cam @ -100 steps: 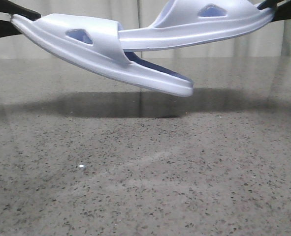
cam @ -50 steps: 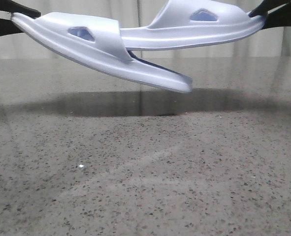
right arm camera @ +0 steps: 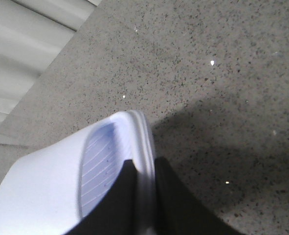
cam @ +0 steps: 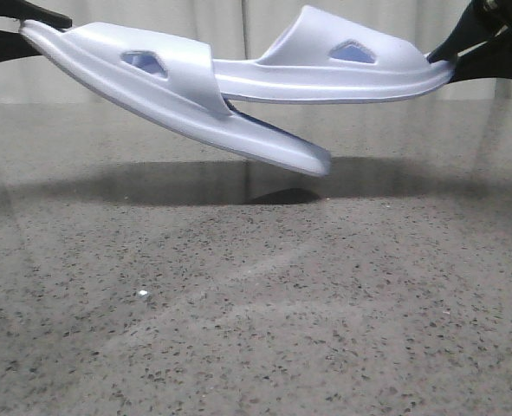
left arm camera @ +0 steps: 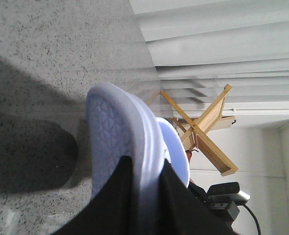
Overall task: Insert blue slippers together front up
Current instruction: 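Slide the right-held slipper onto the left-held slipper, nesting them together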
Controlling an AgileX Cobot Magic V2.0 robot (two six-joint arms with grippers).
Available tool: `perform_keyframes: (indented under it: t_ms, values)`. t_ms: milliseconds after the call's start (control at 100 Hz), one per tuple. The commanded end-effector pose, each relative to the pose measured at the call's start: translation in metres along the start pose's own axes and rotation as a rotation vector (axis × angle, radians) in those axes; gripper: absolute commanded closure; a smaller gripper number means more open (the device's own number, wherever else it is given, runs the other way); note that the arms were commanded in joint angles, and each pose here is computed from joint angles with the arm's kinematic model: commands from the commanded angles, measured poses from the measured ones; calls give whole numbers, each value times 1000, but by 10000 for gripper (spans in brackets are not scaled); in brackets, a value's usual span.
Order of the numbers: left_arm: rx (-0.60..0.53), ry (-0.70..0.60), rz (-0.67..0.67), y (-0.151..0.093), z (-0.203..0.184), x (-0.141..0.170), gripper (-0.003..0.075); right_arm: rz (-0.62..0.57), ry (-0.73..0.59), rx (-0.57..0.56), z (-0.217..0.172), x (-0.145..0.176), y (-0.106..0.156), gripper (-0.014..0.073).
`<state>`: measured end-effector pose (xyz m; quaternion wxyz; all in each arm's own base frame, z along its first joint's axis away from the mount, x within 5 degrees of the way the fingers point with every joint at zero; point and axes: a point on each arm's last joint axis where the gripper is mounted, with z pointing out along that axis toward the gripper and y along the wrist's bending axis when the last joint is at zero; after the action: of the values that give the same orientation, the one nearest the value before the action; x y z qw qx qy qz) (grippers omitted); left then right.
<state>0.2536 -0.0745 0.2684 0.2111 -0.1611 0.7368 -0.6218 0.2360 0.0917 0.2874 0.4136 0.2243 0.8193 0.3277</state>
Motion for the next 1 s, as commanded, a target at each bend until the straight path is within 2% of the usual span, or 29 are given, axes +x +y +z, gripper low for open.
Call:
perform_keyframes:
  t_ms: [0, 240, 990]
  values:
    - [203, 85, 7, -31, -2, 10, 704, -23, -47, -66, -5, -5, 15, 696]
    - [208, 148, 10, -34, 8, 23, 704, -36, -40, -94, -5, 1, 21, 696]
    - [222, 163, 12, -35, 8, 24, 704, -75, -46, -154, -6, 9, 32, 696]
